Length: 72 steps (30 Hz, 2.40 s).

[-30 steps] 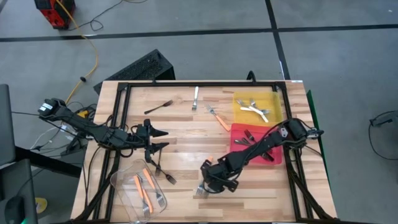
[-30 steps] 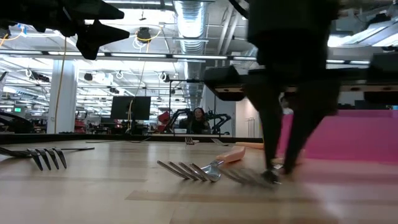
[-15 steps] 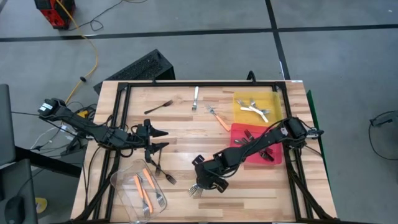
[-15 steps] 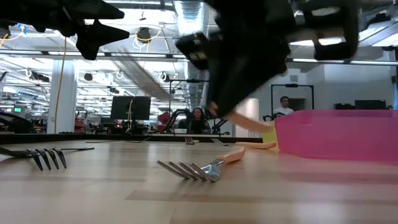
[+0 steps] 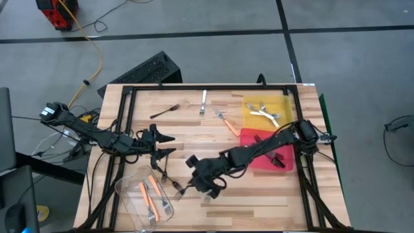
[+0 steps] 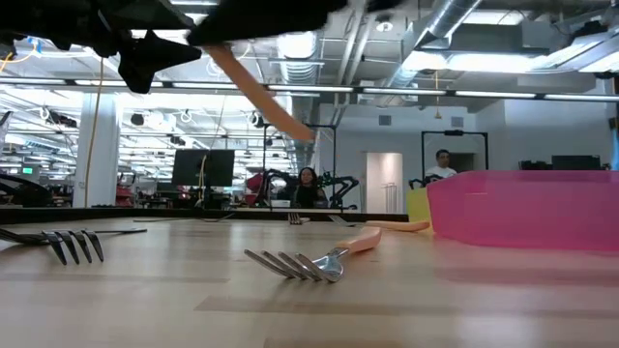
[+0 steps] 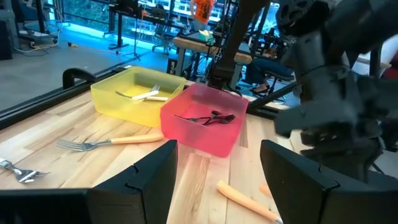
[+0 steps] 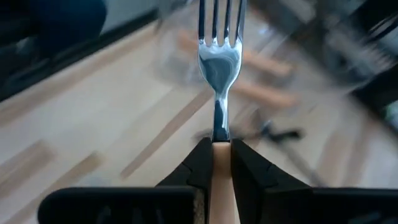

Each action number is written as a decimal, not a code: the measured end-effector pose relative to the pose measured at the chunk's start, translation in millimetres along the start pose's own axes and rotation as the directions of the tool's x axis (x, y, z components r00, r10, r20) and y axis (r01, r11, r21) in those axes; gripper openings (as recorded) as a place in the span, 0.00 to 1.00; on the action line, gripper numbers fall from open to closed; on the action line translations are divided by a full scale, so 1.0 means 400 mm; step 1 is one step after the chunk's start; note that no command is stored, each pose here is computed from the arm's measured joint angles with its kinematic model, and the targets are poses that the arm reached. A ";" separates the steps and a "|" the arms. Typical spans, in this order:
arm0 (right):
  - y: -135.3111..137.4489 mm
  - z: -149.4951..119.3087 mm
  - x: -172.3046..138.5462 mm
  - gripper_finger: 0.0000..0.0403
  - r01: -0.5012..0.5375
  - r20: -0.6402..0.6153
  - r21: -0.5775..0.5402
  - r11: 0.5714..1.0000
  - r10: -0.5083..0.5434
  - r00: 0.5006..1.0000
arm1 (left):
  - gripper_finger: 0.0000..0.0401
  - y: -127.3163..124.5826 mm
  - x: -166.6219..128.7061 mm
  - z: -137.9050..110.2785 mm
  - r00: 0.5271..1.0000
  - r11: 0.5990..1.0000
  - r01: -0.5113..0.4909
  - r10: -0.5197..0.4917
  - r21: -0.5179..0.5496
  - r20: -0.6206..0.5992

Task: Sort silverware by color (type)
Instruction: Put the orange fork into the transparent bin

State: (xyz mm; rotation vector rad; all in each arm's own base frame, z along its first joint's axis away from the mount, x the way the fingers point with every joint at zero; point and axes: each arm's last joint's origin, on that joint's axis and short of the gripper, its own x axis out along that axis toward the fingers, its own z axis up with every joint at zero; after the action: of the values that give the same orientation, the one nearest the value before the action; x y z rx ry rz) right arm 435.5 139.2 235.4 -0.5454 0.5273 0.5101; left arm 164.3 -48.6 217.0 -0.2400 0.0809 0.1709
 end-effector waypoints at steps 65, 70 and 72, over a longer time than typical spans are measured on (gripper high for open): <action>-0.167 0.254 0.119 0.18 0.063 0.884 -0.020 0.998 -0.012 0.467 | 0.54 0.002 0.000 0.000 0.999 1.000 -0.031 0.031 -0.003 0.007; -0.160 0.235 0.163 0.18 0.014 0.852 -0.022 1.000 0.012 0.523 | 0.54 0.003 0.000 -0.001 0.999 0.999 -0.032 0.032 0.003 0.003; -0.158 0.231 0.169 0.18 -0.007 0.844 -0.018 1.000 0.019 0.536 | 0.54 0.003 0.000 -0.001 0.999 0.999 -0.032 0.032 0.019 0.003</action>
State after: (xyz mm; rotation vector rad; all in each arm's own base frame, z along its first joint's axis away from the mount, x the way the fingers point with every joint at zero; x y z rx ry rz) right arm 552.8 168.2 285.2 -0.2395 -0.4304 0.7250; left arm 164.1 -47.6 216.5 -0.2193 0.0834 0.2026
